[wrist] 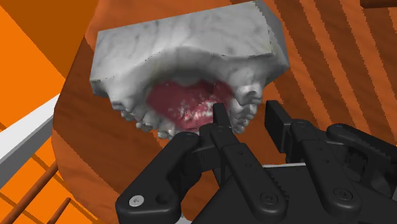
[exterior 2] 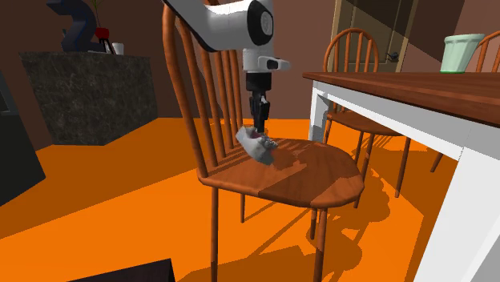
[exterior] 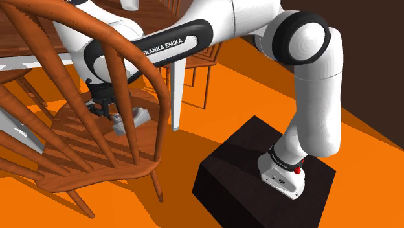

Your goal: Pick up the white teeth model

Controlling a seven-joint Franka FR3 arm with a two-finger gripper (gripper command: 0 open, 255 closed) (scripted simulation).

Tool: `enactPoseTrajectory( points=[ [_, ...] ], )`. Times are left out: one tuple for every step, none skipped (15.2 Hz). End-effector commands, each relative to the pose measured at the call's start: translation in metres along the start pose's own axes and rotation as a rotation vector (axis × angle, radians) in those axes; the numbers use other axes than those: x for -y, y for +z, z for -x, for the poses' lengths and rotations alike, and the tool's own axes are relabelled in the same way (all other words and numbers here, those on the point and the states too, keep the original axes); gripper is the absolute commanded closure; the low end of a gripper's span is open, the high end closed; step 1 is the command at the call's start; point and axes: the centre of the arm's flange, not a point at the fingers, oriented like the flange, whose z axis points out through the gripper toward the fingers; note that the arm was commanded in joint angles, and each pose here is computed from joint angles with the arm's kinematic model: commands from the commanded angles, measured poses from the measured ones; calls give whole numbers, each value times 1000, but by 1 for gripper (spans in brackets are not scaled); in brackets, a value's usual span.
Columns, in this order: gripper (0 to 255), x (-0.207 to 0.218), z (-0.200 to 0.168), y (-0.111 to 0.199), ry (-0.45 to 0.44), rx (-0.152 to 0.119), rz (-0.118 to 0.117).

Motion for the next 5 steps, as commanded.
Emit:
enactPoseTrajectory(
  points=[
    [255,-1,-1,-13,0,-1,0],
    [255,-1,-1,-18,0,-1,0],
    [255,-1,-1,-23,0,-1,0],
    [255,-1,-1,-24,0,-1,0],
    [255,-1,-1,-24,0,-1,0]
  ],
)
